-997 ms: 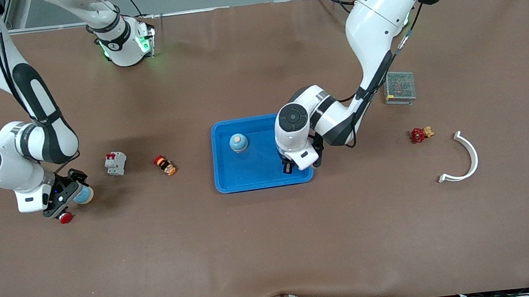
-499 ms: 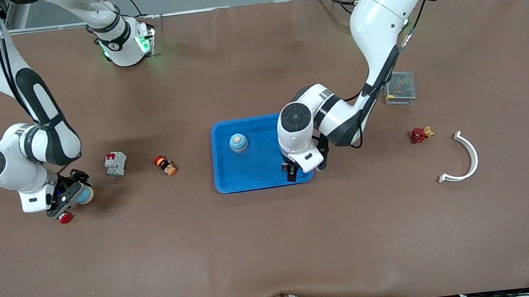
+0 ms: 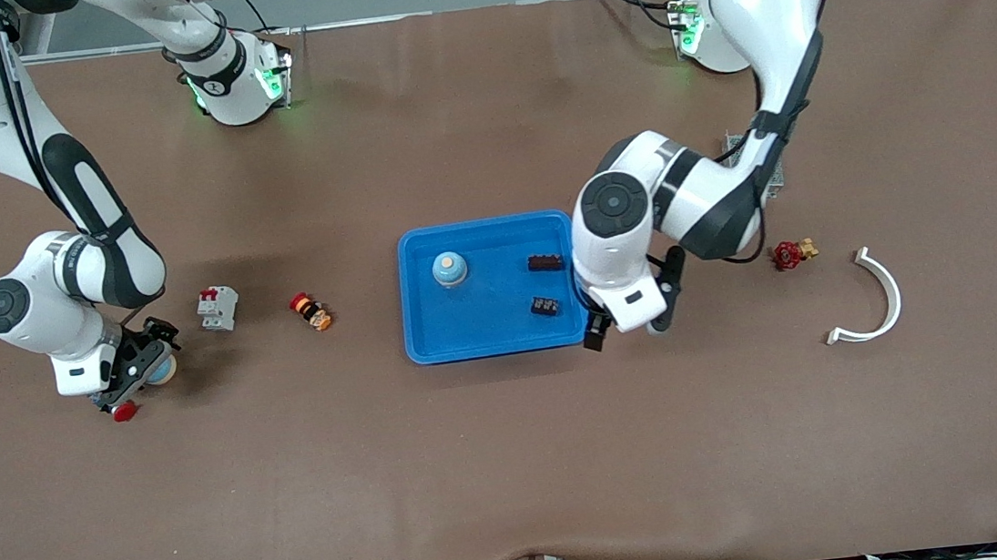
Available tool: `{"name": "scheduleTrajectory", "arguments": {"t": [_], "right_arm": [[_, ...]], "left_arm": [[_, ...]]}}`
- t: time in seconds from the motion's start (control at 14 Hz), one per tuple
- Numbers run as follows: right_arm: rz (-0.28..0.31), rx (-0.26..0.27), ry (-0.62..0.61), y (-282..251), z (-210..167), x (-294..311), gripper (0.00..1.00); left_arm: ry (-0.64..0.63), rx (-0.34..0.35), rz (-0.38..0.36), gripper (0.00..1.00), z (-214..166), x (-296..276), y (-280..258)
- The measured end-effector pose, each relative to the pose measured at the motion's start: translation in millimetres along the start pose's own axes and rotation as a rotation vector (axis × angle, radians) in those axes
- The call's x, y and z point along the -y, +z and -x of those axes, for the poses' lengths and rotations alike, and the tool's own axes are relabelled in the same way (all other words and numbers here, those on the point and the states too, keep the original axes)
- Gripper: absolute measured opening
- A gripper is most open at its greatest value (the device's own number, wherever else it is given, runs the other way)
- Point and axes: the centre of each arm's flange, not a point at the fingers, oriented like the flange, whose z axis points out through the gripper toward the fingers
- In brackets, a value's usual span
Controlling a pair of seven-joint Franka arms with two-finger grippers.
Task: Place electrolytic capacitor and blue bell in tray
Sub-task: 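Release the capacitor in the tray while the right gripper grasps the bell, then lift the bell with the right gripper while the left gripper returns to rest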
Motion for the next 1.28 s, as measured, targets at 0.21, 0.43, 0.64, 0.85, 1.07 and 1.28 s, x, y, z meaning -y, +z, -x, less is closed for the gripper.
{"name": "scheduleTrajectory", "arguments": {"t": [0.21,0.43,0.64,0.85,1.07,1.28], "right_arm": [[-0.002,0.001,0.003,1.9,2.3,0.5,1.0],[-0.005,0.002,0.002,4.0,2.0,1.5,1.0],[-0.006,0.001,0.003,5.3,1.6,2.1,1.0],[-0.01,-0.005,0.013,5.8,1.6,2.3,1.0],[-0.008,-0.009,0.015,3.8,0.6,1.7,0.74],[-0.009,-0.009,0.014,2.1,0.5,1.7,0.68]], "left_arm": [[0.109,-0.021,-0.011,1.0,-35.3,3.2,-26.9],[0.23,-0.042,-0.032,1.0,-67.4,10.6,-55.1],[0.339,-0.054,-0.05,1.0,-99.4,18.5,-77.4],[0.439,-0.062,-0.06,1.0,-134.3,26.7,-96.6],[0.538,-0.071,-0.07,1.0,-166.7,38.3,-120.1],[0.623,-0.067,-0.084,1.0,-192.6,54.4,-147.9]]}}
